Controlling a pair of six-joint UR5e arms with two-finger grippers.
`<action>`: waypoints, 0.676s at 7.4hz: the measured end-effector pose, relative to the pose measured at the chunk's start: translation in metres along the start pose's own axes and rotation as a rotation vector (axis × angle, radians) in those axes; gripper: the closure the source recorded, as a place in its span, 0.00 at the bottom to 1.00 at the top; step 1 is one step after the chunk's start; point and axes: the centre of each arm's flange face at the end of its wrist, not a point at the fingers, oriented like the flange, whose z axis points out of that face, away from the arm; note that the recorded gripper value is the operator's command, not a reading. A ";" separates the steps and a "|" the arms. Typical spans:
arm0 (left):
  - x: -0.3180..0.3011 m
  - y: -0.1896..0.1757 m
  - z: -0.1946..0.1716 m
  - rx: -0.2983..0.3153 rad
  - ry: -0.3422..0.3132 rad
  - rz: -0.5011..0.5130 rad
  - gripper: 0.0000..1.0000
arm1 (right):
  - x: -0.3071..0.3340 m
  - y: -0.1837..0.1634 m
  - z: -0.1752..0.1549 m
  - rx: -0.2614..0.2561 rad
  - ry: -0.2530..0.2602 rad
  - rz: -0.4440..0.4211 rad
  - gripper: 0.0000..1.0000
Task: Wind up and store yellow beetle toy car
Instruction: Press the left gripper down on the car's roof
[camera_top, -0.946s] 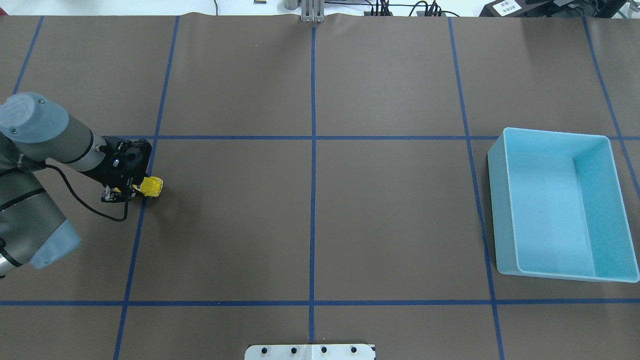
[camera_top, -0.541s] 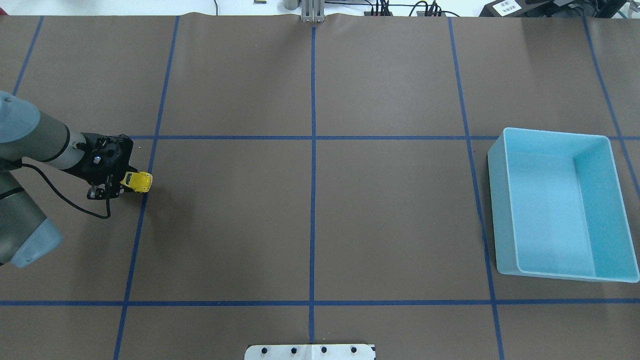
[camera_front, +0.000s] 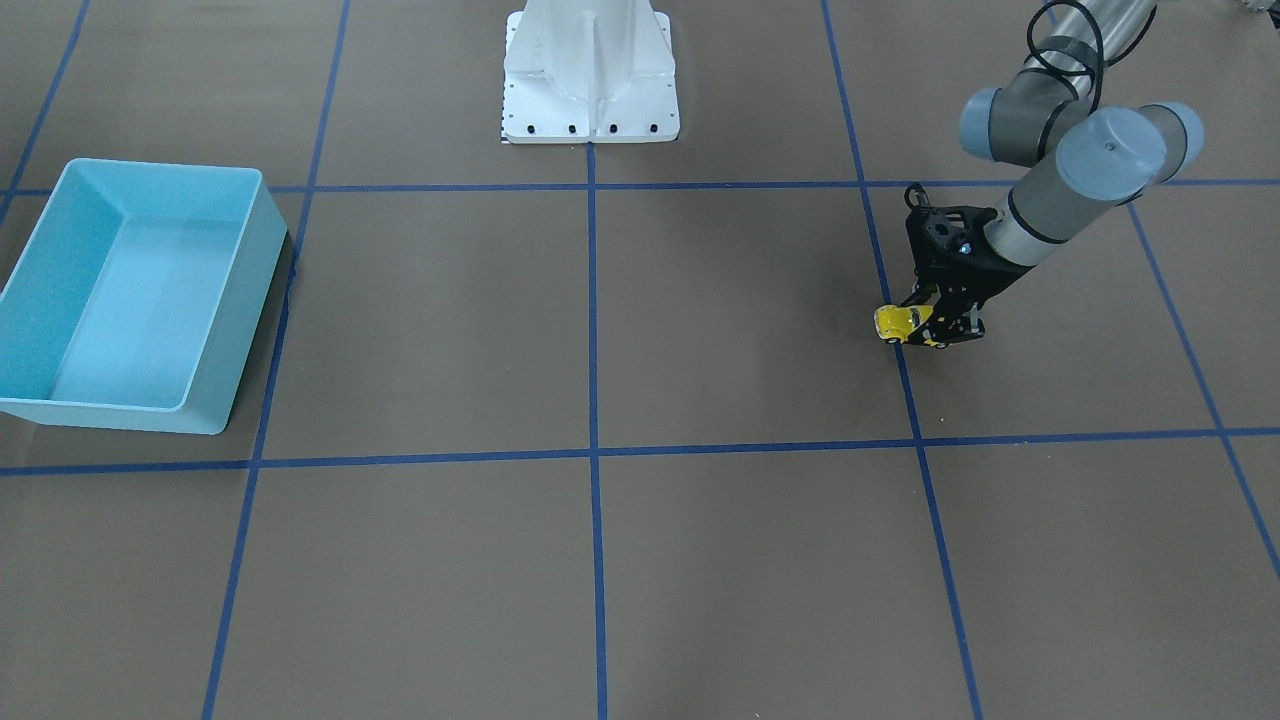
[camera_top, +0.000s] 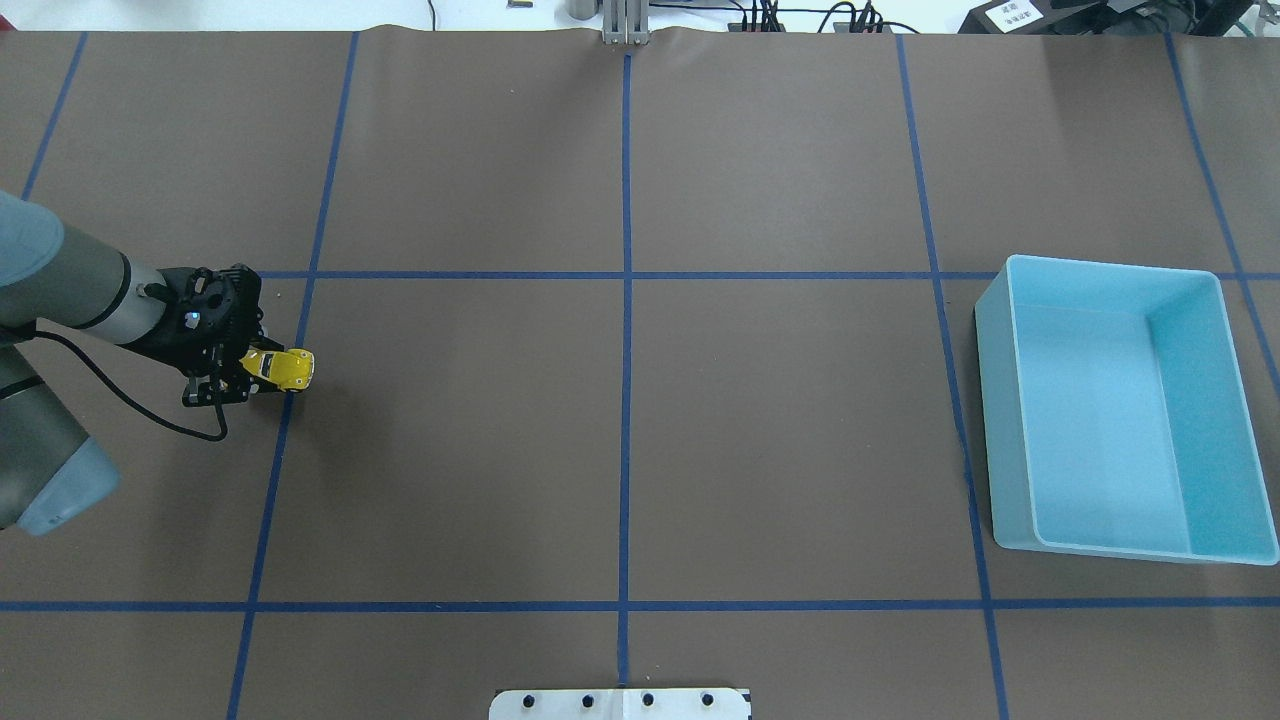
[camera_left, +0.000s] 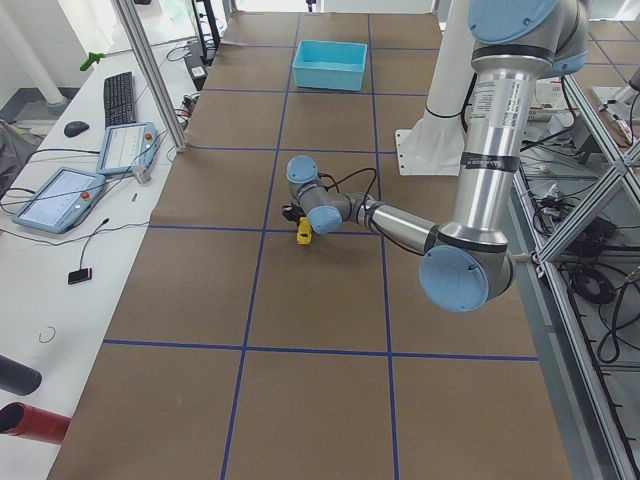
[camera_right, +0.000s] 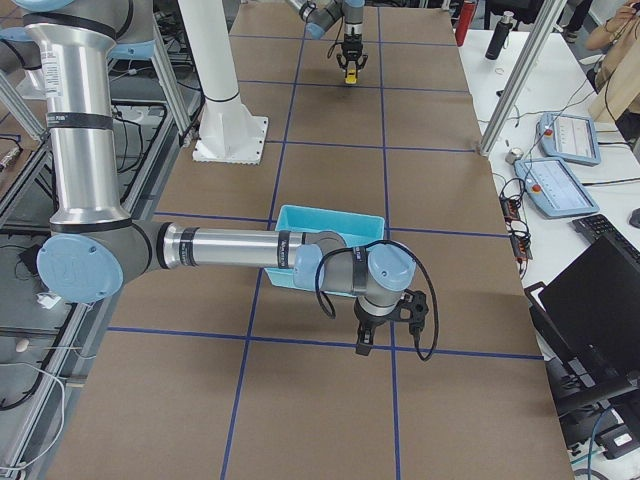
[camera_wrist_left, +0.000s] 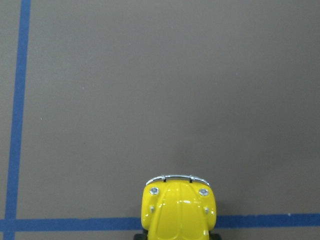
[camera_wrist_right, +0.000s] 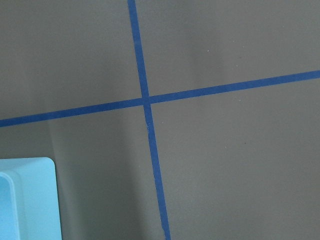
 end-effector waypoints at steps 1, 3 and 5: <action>0.001 0.001 0.002 0.015 0.010 -0.018 1.00 | -0.001 0.000 -0.001 0.002 0.001 -0.002 0.00; 0.001 0.001 0.004 0.026 0.016 -0.025 1.00 | -0.001 -0.001 -0.001 0.002 0.003 -0.003 0.00; 0.000 0.005 0.008 0.029 0.022 -0.025 1.00 | -0.001 -0.001 -0.001 0.003 0.001 -0.004 0.00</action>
